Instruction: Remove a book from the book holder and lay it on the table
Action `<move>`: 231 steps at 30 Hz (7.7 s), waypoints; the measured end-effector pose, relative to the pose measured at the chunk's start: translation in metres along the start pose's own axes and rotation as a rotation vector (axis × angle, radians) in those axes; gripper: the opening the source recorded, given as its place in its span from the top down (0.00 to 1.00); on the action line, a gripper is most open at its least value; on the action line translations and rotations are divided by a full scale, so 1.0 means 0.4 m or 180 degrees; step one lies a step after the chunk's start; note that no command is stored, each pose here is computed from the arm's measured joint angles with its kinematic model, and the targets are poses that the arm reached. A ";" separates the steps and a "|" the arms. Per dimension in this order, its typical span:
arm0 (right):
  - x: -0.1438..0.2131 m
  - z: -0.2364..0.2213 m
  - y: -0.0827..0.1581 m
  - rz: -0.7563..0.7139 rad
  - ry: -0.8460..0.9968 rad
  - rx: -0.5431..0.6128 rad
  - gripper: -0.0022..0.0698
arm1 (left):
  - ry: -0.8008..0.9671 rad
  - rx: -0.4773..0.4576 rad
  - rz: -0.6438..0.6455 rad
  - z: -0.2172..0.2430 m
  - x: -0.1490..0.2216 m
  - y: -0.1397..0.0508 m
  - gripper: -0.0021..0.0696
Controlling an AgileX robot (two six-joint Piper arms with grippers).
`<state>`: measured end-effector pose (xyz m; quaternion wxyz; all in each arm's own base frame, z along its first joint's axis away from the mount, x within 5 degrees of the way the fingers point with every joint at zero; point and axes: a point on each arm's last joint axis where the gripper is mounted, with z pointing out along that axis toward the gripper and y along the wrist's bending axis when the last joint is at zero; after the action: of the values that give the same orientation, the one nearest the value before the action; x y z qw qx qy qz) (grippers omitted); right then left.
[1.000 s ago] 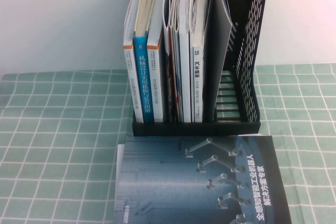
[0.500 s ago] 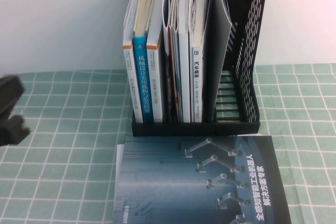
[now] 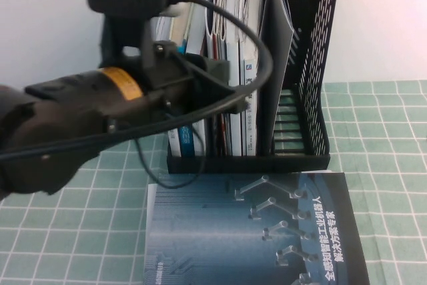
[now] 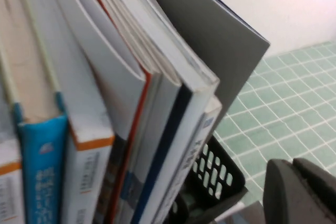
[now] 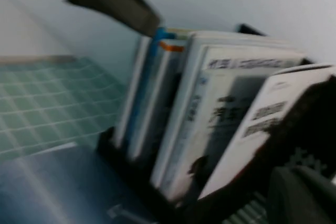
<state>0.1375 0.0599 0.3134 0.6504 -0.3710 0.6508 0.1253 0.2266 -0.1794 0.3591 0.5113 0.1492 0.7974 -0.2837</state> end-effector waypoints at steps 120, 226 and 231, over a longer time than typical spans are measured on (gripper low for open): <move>-0.037 0.249 0.155 -0.1394 0.0474 -0.0638 0.96 | 0.0784 -0.0053 0.0492 -0.379 -0.140 -0.069 0.97; 0.180 -0.159 0.248 -0.0439 0.0824 -0.1531 0.97 | 0.0268 0.0151 0.0609 -0.462 0.405 0.101 0.97; 0.180 -0.159 0.248 -0.0439 0.0824 -0.1531 0.97 | 0.0373 0.0141 0.0611 -0.462 0.413 0.103 0.97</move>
<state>0.0343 0.0647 0.2219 0.4622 -0.5710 0.6533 0.1832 0.0419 -0.0434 0.2564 0.4852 0.2525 0.8015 -0.2417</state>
